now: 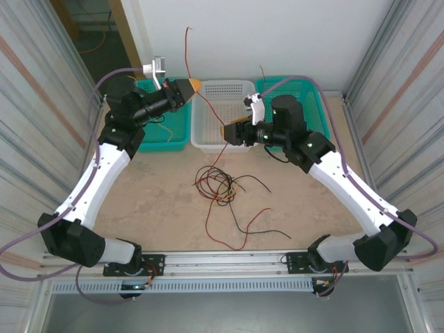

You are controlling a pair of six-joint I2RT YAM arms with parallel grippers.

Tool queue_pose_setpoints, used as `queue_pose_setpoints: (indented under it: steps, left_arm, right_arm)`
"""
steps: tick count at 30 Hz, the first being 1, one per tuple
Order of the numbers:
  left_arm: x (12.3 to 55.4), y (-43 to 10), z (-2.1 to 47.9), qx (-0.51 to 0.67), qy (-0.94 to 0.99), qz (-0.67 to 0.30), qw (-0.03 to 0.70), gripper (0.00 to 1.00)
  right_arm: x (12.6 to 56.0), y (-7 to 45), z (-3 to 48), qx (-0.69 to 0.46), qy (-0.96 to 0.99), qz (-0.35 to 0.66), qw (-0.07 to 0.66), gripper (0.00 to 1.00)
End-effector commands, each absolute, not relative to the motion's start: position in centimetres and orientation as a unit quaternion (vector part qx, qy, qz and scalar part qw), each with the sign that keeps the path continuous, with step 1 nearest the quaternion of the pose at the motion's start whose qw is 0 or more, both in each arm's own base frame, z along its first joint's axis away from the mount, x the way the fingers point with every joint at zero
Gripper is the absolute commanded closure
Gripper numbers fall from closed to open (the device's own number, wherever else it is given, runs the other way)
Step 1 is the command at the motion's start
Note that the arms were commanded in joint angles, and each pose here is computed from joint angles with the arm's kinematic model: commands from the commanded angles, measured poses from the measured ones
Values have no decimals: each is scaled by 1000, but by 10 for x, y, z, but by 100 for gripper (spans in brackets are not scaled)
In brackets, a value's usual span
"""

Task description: Untangle the cables

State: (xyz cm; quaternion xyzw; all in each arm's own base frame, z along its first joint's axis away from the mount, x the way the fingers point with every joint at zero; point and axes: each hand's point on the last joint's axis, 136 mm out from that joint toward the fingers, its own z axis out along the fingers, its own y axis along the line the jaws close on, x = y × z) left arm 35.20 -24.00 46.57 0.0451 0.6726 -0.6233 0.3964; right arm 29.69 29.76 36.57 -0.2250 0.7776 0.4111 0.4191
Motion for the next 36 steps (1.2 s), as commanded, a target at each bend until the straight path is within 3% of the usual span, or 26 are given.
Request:
queue_pose_setpoints:
  steps: [1,6,12,20,21,25,27,31,36]
  left_arm:
    - [339,-249,480,80,656,-646,381,100]
    - [342,-250,472,72,661,-647,373,100]
    - [342,-255,473,72,655,-662,357,100]
    - [347,-253,457,57,679,-637,361,100]
    - [348,-251,454,54,686,-627,366,97]
    - [351,-240,442,47,711,-576,401,49]
    - [351,-232,432,45,730,-539,419,38]
    - [349,-212,390,32,780,-433,450,34]
    - [331,-207,336,40,816,-387,428,38]
  right_arm:
    - [291,301,390,-245,756,428,431,52]
    - [291,303,387,-247,757,431,425,70]
    - [294,305,383,-245,760,432,420,65]
    - [298,299,386,-234,761,422,433,99]
    - [300,295,387,-228,763,415,439,100]
    - [325,265,380,-171,788,369,462,100]
    - [342,242,374,-132,804,344,467,100]
    - [374,193,358,-70,833,291,466,100]
    - [413,141,326,-8,875,223,430,100]
